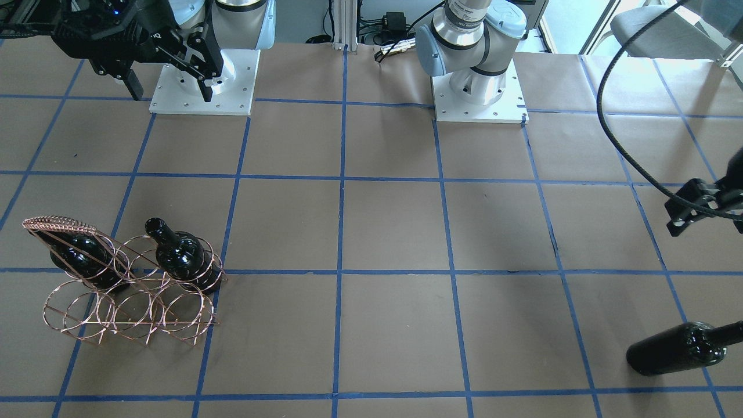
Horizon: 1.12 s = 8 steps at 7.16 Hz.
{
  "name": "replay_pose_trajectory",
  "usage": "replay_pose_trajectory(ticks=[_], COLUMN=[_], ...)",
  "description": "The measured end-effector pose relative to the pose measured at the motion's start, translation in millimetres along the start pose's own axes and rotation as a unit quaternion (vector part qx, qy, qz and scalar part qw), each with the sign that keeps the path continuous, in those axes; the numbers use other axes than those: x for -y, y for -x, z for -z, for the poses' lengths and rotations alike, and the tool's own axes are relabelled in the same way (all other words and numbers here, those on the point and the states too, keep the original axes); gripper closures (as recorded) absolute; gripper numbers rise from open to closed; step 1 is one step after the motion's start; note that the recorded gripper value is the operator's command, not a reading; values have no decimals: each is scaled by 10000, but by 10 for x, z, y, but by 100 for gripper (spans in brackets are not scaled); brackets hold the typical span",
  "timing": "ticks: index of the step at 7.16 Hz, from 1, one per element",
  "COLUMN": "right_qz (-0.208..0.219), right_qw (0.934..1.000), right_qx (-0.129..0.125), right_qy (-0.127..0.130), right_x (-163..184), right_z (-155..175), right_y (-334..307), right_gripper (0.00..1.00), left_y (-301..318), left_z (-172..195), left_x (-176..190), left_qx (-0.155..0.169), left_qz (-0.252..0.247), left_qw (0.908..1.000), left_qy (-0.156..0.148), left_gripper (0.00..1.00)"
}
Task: Place wine into wine basket
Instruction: 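Hold the dark wine bottle in the left gripper and lower it, then carry the held bottle with the left gripper toward the table center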
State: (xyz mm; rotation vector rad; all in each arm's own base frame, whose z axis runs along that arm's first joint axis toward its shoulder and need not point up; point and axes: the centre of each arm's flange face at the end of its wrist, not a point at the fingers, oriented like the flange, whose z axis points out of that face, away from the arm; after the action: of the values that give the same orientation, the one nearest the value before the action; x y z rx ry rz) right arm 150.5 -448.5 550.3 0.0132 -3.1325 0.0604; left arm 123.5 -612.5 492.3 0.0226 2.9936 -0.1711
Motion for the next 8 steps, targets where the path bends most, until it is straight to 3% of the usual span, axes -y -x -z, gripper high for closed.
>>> replay_pose_trajectory(ticks=[2,6,8], right_qz=[5,14,14], right_qw=[10000,10000,10000], right_qx=[-3,-4,-4], right_qy=[3,4,-1], right_x=[-1,-1,0], right_z=[-4,-4,-3], right_y=[0,-1,-1], right_gripper=[0,0,0], left_y=[244,690,732], left_z=[-175,-801,-1061], left_x=[368,685,800], left_qx=[26,-163,-295], left_qz=[-78,-73,-41], left_qw=[9998,9993,9989], left_qy=[-208,-331,-372], left_gripper=[0,0,7])
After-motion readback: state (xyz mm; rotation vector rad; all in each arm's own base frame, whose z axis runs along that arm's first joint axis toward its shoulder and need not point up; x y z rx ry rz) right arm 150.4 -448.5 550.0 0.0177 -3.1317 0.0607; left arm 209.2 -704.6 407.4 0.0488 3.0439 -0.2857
